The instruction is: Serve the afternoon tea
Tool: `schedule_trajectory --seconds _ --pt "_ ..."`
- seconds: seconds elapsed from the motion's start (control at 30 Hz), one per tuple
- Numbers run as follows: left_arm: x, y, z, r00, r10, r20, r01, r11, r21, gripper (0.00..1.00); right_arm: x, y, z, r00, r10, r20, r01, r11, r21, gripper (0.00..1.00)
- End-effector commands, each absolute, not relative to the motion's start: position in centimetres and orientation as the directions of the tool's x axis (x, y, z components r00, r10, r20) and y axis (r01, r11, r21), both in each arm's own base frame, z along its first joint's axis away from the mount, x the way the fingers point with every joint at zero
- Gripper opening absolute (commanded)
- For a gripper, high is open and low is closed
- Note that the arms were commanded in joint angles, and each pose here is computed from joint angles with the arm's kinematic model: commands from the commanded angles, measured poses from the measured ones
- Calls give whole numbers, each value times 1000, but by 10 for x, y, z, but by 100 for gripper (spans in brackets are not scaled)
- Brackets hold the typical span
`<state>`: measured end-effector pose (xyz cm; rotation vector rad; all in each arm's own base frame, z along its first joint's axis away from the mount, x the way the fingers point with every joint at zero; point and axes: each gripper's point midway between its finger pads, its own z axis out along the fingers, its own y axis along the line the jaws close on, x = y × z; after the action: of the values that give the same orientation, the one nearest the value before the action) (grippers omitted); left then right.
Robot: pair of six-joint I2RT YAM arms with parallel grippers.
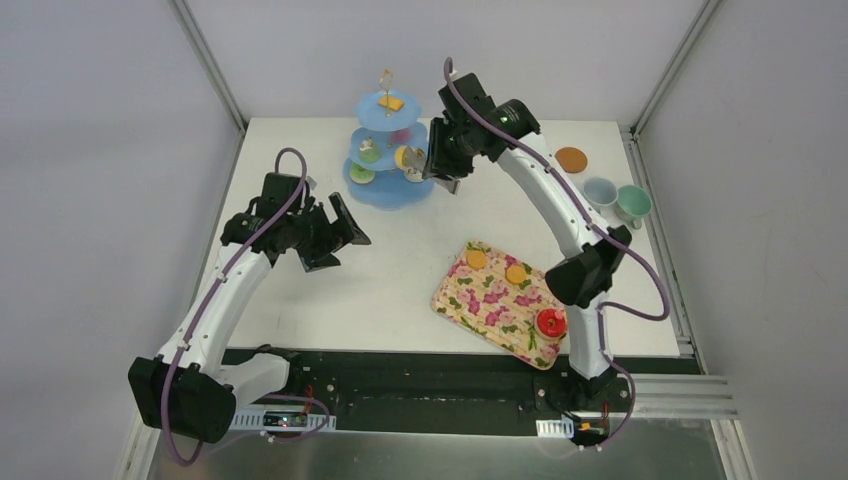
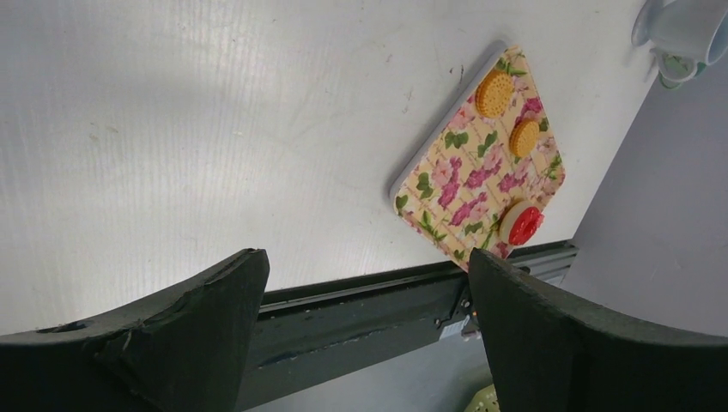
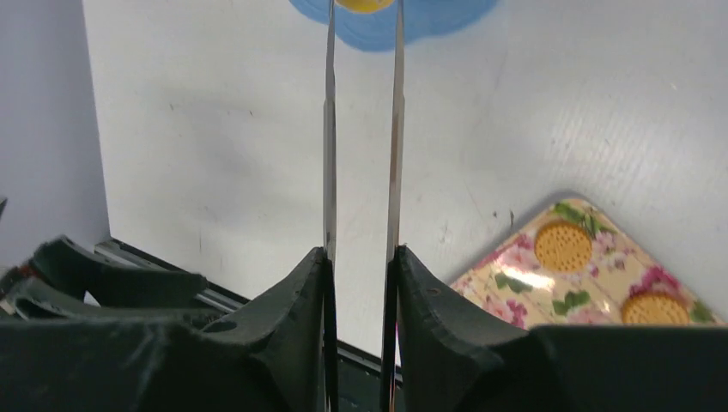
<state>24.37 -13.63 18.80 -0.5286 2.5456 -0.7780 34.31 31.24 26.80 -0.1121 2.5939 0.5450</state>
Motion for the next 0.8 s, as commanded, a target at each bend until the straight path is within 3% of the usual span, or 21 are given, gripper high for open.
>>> schedule_trajectory --seconds 0.0,0.77 --pt "237 -127 205 -824 -446 -350 -195 803 -564 91 376 327 297 -827 54 -560 -229 877 422 29" --pt "247 -125 204 -841 -407 -356 -180 831 -526 91 406 340 270 -814 42 -580 -259 866 427 31"
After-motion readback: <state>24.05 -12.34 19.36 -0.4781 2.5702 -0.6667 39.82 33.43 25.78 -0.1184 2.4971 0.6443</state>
